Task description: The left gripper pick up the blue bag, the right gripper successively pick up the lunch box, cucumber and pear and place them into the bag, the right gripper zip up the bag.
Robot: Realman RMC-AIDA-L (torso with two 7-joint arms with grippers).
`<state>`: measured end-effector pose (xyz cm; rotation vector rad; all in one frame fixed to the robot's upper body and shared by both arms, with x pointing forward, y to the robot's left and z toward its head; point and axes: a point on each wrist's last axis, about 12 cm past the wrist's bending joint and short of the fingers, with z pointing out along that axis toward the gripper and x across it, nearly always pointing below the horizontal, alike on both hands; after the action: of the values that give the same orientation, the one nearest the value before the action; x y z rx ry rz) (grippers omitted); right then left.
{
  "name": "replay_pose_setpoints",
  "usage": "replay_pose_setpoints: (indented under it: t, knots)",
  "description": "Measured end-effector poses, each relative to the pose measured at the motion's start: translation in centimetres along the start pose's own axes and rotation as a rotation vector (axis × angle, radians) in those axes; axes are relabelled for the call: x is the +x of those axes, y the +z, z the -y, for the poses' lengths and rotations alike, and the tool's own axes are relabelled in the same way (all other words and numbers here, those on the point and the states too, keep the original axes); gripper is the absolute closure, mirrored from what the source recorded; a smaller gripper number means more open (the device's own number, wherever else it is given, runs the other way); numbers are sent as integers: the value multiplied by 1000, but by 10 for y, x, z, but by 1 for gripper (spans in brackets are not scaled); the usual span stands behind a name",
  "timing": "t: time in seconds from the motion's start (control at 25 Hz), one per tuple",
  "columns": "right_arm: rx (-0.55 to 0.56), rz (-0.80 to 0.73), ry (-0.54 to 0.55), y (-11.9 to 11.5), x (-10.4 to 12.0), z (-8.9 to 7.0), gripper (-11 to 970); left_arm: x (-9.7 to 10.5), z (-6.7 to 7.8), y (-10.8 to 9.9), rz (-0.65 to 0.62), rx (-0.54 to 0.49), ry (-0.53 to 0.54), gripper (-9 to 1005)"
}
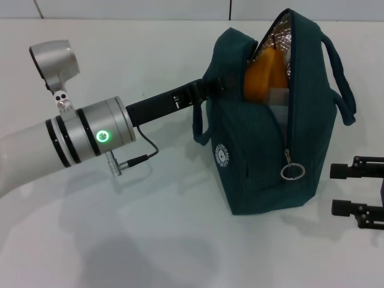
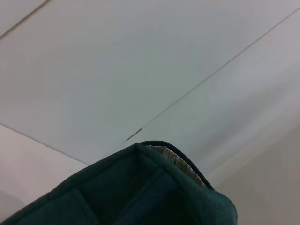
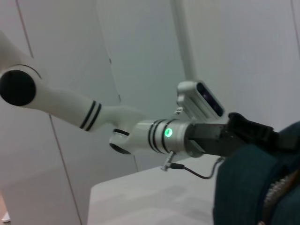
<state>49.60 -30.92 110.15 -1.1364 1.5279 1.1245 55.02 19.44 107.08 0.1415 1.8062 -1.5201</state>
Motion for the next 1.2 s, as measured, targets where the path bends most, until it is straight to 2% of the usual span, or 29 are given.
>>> replay_pose_setpoints:
  t: [0.72,1.0,1.2]
  knots:
    - [79,-29,20,1,4,10,361,1,0,-1,0,1,-3,941]
    - [79,-55,26,24,5,17,361,1,0,-1,-3,2,-3,941]
    - [66,-78,40,37,10,17,362,1,0,-1,-3,4,-2,941]
